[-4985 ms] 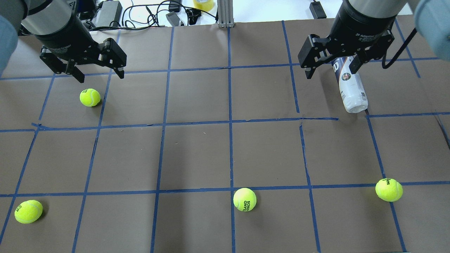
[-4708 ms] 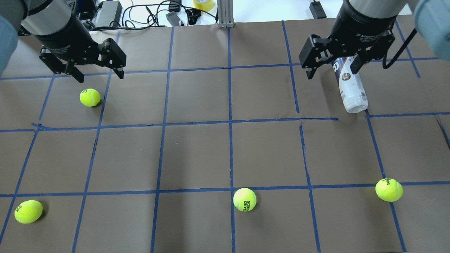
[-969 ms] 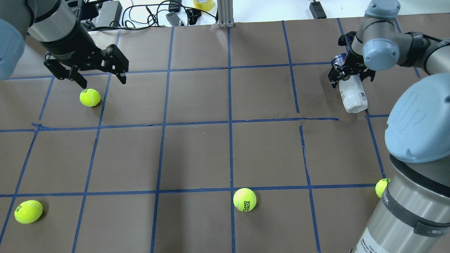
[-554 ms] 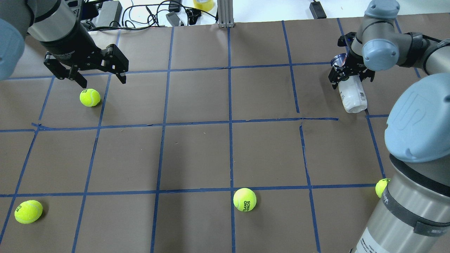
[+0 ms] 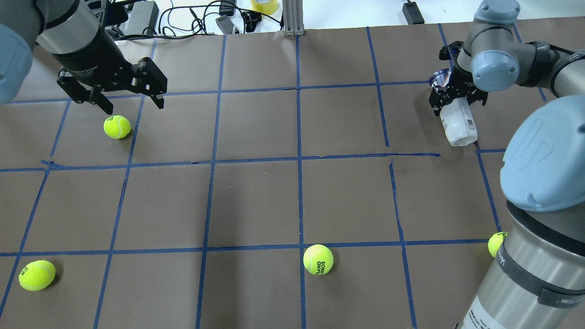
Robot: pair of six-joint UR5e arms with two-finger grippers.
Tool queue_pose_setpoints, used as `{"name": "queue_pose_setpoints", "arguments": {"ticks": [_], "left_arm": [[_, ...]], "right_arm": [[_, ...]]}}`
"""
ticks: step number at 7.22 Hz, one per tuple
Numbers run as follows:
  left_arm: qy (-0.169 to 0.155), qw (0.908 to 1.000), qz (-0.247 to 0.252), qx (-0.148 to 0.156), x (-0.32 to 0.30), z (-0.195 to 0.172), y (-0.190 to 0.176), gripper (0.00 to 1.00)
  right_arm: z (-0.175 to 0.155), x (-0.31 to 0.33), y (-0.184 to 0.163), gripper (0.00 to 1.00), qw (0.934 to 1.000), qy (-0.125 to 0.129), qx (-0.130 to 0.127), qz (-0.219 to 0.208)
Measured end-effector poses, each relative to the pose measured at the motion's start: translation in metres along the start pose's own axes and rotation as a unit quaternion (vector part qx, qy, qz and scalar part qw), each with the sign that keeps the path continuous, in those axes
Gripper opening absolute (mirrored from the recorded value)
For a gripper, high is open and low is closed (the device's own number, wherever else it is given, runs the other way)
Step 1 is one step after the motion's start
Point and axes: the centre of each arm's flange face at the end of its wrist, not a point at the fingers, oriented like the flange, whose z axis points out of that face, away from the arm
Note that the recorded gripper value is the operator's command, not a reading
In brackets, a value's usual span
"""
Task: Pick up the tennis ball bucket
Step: 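Close the right gripper around the can's blue-capped end, then carry the can toward the table centre and lay it down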
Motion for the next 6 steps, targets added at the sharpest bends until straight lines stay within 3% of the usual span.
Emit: {"name": "queue_pose_setpoints", "arguments": {"ticks": [3,6], "left_arm": [[0.0,1.0,0.001,0.0,-0.001,-0.001,0.0,1.0],[0.0,1.0,0.001,0.0,-0.001,0.0,0.0,1.0]], "right_arm": [[-0.02,-0.001,0.0,0.73,0.9999,0.002,0.013,-0.002],[-0.089,-0.076,0.001,0.7,0.9964,-0.011,0.07,-0.047]]}}
